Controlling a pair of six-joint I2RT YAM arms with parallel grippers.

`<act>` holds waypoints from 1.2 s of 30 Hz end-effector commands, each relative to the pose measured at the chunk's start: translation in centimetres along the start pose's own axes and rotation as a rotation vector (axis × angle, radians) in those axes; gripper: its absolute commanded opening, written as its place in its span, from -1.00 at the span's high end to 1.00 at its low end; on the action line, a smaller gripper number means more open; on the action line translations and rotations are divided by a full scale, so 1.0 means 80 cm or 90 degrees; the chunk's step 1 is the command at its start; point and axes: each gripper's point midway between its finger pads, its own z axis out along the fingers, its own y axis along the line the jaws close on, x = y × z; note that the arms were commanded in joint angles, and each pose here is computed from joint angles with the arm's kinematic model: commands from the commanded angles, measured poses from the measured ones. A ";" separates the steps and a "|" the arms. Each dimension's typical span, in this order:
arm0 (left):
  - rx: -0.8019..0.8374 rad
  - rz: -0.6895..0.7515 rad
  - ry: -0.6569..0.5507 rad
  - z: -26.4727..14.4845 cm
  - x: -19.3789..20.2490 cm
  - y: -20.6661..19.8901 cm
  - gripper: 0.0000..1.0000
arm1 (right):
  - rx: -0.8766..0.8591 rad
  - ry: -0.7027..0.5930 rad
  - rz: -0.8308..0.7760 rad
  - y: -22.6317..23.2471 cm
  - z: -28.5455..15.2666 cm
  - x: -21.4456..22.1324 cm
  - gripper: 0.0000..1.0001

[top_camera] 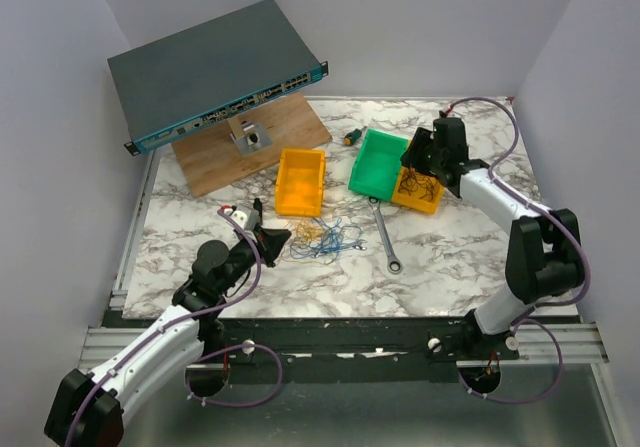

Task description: Untangle the cables

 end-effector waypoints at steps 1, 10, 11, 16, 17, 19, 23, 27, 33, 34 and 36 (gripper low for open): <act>0.028 0.015 -0.020 0.005 -0.019 -0.013 1.00 | -0.030 0.002 0.003 0.018 0.026 -0.009 -0.13; 0.045 0.020 -0.008 0.007 -0.017 -0.019 1.00 | 0.125 -0.013 0.029 -0.039 0.065 0.003 0.46; 0.045 0.021 -0.006 0.007 -0.016 -0.018 1.00 | 0.136 -0.011 0.034 -0.043 0.066 0.006 0.49; 0.047 0.022 -0.011 0.005 -0.018 -0.019 1.00 | 0.155 -0.009 0.048 -0.056 0.066 0.022 0.80; 0.047 0.021 -0.008 0.005 -0.017 -0.019 1.00 | 0.158 -0.010 0.052 -0.057 0.065 0.023 0.86; 0.043 0.021 -0.008 0.005 -0.016 -0.018 1.00 | 0.157 -0.002 0.052 -0.059 0.067 0.031 0.87; 0.056 0.020 -0.004 0.005 -0.016 -0.023 1.00 | 0.149 0.032 0.047 -0.057 0.072 0.046 0.73; 0.067 0.021 0.001 0.005 -0.015 -0.027 1.00 | 0.082 0.028 0.030 -0.032 0.049 0.033 0.35; 0.098 0.024 0.004 0.005 -0.015 -0.038 1.00 | -0.026 -0.012 -0.027 0.014 -0.019 0.018 -0.24; 0.104 0.024 0.004 0.005 -0.015 -0.040 1.00 | -0.046 -0.011 -0.046 0.026 -0.029 0.022 -0.31; 0.122 0.023 0.008 0.005 -0.014 -0.047 1.00 | -0.090 -0.015 -0.083 0.051 -0.053 0.027 -0.34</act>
